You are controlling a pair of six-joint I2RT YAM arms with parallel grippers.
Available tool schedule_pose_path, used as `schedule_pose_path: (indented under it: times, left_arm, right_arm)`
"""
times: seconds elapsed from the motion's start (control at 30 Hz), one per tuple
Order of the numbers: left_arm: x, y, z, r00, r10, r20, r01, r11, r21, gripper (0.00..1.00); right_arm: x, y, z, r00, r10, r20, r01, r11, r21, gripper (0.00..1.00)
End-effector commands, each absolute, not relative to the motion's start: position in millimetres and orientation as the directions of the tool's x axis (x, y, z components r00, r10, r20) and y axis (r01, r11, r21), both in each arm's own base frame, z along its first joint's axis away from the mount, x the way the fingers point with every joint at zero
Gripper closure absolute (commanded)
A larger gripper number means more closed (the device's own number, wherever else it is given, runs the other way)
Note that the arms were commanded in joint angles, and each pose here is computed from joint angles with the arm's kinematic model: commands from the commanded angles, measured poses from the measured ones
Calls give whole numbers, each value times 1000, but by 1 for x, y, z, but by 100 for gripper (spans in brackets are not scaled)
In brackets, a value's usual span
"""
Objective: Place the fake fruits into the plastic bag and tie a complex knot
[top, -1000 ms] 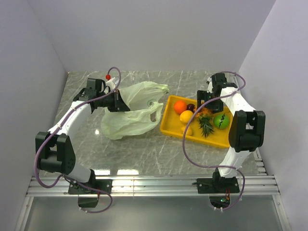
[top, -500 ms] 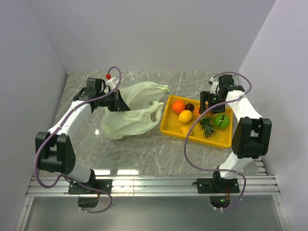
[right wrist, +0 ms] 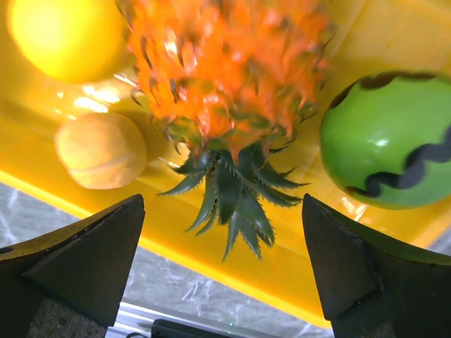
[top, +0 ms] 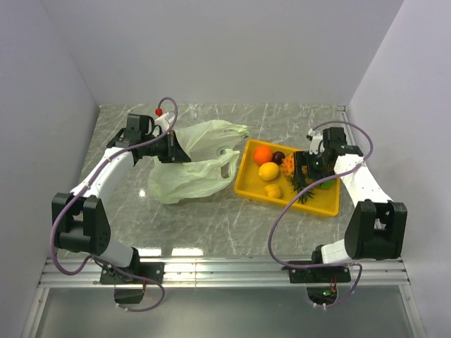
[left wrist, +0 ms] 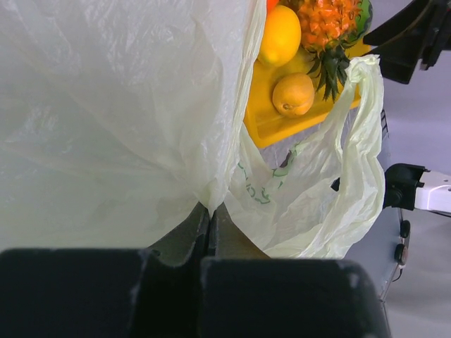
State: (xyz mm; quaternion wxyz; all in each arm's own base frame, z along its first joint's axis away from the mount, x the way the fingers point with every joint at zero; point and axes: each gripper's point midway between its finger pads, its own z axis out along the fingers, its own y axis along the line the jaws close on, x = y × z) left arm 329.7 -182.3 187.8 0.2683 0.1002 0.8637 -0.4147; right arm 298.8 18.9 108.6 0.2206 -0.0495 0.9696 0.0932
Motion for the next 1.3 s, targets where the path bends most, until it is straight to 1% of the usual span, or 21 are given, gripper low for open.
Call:
schedule_pose_path:
  times: [0.0, 0.37, 0.4, 0.43, 0.53, 0.57, 0.6, 0.63, 0.67, 0.7, 0.73, 0.77, 0.83, 0.9, 1.0, 1.07, 1.1, 1.13, 1.2, 1.27]
  left_arm:
    - [330, -185, 199, -804, -33, -593, 451, 615, -646, 100]
    - [328, -183, 195, -809, -29, -587, 443, 627, -641, 100]
    - [329, -183, 195, -808, -29, -588, 444, 626, -641, 99]
    - [328, -183, 195, -810, -30, -585, 441, 627, -643, 99]
    - [329, -183, 196, -808, -27, -589, 446, 625, -640, 99]
    - [330, -183, 196, -807, -25, -590, 447, 627, -638, 99]
    - [330, -183, 197, -807, -24, -591, 449, 626, -638, 100]
    - [330, -183, 197, -806, -24, -591, 450, 624, -639, 99]
    - [329, -184, 198, -805, -20, -593, 455, 620, -639, 99]
    - [329, -184, 198, -804, -20, -594, 457, 619, -639, 99]
    - [329, -184, 198, -803, -17, -596, 460, 618, -638, 100]
    - [329, -184, 200, -800, -13, -599, 466, 615, -636, 100]
    - [329, -184, 202, -792, -7, -611, 479, 614, -628, 99]
    - [328, -184, 203, -787, 1, -617, 490, 609, -624, 99]
    - [327, -185, 204, -786, 5, -618, 496, 601, -627, 100]
    - [327, -187, 204, -789, 3, -615, 496, 594, -634, 99]
    - [328, -188, 203, -789, 4, -615, 497, 591, -635, 99]
    - [327, -189, 204, -788, 6, -615, 502, 584, -638, 99]
    - [327, -191, 208, -784, 8, -621, 511, 577, -637, 100]
    - [326, -194, 210, -779, 20, -627, 527, 564, -636, 99]
  right_arm:
    - [305, 19, 98, -881, -53, -470, -138, 979, 148, 2]
    - [323, 25, 52, -884, -54, -465, -134, 981, 142, 13]
    - [322, 26, 46, -891, -56, -451, -134, 981, 143, 13]
    - [320, 26, 42, -896, -64, -440, -140, 980, 143, 15]
    - [315, 26, 34, -903, -87, -420, -161, 977, 143, 26]
    - [313, 26, 34, -903, -94, -418, -168, 975, 145, 38]
    - [313, 27, 39, -893, -105, -437, -185, 972, 143, 48]
    - [313, 28, 44, -886, -111, -451, -196, 970, 146, 60]
    - [313, 28, 49, -881, -119, -458, -206, 968, 145, 85]
    - [313, 29, 56, -871, -126, -474, -217, 966, 143, 96]
    - [316, 31, 71, -846, -140, -515, -244, 960, 138, 100]
    - [319, 33, 85, -829, -149, -540, -261, 956, 137, 100]
    - [324, 38, 120, -759, -187, -624, -324, 939, 113, 100]
    - [332, 47, 161, -659, -221, -719, -390, 918, 75, 100]
    - [341, 79, 209, -525, -281, -803, -483, 876, 9, 100]
    - [345, 96, 228, -461, -306, -833, -510, 859, -33, 100]
    - [344, 119, 238, -405, -329, -853, -555, 830, -56, 100]
    - [345, 128, 242, -378, -342, -860, -567, 820, -76, 100]
    - [349, 154, 250, -317, -383, -868, -579, 803, -143, 100]
    - [358, 168, 262, -261, -385, -885, -562, 806, -185, 100]
